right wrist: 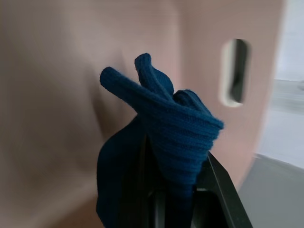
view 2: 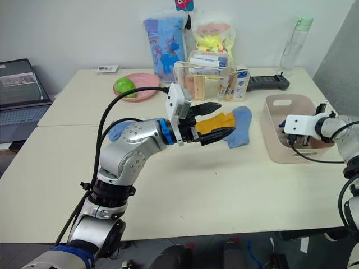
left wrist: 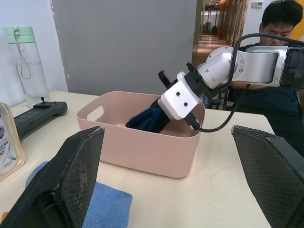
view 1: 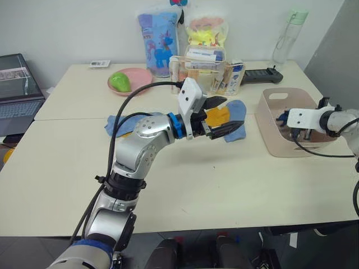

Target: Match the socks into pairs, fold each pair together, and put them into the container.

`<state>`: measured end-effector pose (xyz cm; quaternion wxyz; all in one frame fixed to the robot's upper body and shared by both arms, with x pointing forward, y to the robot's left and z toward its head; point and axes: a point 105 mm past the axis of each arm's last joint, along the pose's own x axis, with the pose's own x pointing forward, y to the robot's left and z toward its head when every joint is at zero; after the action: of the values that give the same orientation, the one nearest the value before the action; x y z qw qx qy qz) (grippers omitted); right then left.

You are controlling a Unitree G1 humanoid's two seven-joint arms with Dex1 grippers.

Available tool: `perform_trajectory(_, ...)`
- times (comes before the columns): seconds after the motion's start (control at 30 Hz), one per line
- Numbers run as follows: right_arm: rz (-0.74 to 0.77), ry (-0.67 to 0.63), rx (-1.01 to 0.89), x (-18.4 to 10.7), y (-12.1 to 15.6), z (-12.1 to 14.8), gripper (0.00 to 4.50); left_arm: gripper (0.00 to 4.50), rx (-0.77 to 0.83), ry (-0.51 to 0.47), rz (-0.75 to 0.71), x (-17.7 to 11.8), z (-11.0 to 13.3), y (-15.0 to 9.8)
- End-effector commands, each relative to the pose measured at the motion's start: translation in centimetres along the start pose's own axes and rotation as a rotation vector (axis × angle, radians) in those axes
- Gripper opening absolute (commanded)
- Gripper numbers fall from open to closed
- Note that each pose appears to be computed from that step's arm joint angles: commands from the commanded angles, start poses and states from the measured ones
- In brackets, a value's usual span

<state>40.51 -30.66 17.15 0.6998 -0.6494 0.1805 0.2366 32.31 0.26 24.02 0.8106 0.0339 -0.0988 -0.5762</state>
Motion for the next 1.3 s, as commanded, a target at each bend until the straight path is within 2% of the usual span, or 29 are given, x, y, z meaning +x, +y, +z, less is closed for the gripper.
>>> perform_trajectory(0.03,-0.026,-0.056,0.06,-0.7,-1.5,0.7,0.75,4.5,0.046,-0.026,-0.002,-0.1,1.0,-0.3)
perform_trajectory(0.37,0.075,-0.111,0.096,-2.8,-2.5,1.6,4.38,4.5,0.049,-0.021,-0.013,0.3,0.7,-0.4)
perform_trajectory(0.6,0.127,-0.156,0.199,-6.0,-5.5,2.4,4.47,4.5,0.052,-0.017,-0.019,0.2,0.6,-0.4)
perform_trajectory(0.7,0.054,-0.145,0.196,-7.1,-7.7,2.5,4.47,4.5,0.056,-0.012,-0.02,0.1,0.5,-0.5)
perform_trajectory(0.77,0.022,-0.13,0.202,-6.6,-7.9,2.2,4.47,4.5,0.058,-0.01,-0.023,0.2,0.4,-0.6)
perform_trajectory(0.87,0.046,-0.082,0.154,-5.4,-6.6,1.5,3.83,4.5,0.061,-0.011,-0.031,0.4,0.4,-0.9)
perform_trajectory(0.93,0.046,-0.087,0.152,-4.6,-6.0,1.6,3.19,4.5,0.063,-0.011,-0.03,0.3,0.5,-0.9)
perform_trajectory(1.13,0.021,-0.022,0.099,-1.8,-4.2,0.9,0.93,4.5,0.07,-0.004,-0.03,0.3,0.4,-0.8)
perform_trajectory(1.2,0.059,0.012,0.08,-0.3,-2.5,0.6,0.26,4.5,0.078,0.002,-0.031,0.4,0.4,-0.9)
perform_trajectory(1.23,0.078,0.02,0.087,0.2,-1.8,0.5,0.03,4.5,0.079,0.002,-0.031,0.4,0.5,-0.9)
perform_trajectory(1.3,0.106,0.029,0.095,0.7,-0.9,0.4,0.03,4.5,0.079,0.002,-0.031,0.4,0.5,-0.9)
